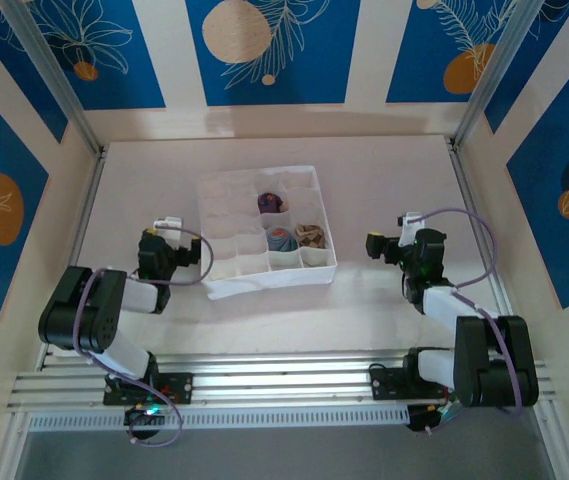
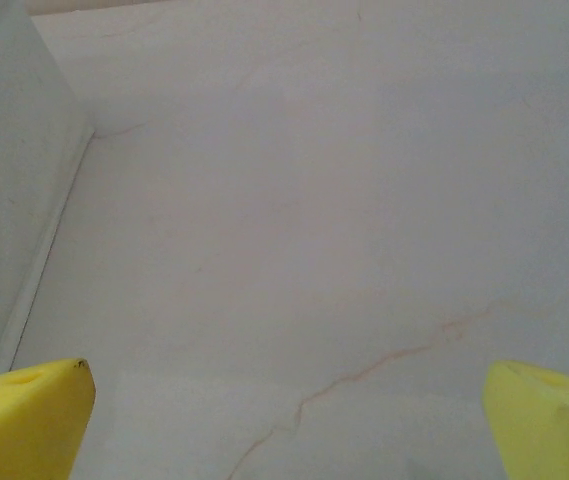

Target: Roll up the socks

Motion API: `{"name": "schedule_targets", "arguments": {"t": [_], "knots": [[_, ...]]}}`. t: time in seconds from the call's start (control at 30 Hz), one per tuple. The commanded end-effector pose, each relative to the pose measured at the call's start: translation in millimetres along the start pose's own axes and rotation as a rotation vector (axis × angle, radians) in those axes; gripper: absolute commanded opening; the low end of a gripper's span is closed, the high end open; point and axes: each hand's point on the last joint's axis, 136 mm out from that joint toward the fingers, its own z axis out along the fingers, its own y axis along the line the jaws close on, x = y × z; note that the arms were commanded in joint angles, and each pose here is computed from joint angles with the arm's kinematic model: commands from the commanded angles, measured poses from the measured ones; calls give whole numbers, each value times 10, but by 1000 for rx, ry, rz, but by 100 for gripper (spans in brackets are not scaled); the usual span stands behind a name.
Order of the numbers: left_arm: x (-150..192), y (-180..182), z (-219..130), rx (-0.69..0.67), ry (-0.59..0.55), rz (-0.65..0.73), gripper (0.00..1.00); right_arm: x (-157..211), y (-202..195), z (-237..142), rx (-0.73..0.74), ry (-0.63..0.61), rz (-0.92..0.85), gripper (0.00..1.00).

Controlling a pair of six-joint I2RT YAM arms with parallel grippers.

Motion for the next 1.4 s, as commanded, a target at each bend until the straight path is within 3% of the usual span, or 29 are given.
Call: {"name": "schedule_targets", "arguments": {"t": [0.0,0.4,0.47,0.67,1.37], "knots": [[-93,46,46,13,-12,-34,100,-279,84,74,-52,-95,-67,99],[-96,48,54,19,-10,-39,100,-323,269,251,-168,-81,-38,99],[-94,48,54,20,-9,-41,100,-240,237,388,-146,-36,-38,99],[-95,49,51,19,-11,-39,100,-152,28,443,-33,-66,12,99],[-93,52,45,16,-12,-39,100,-144,25,436,-32,-69,11,99]]}}
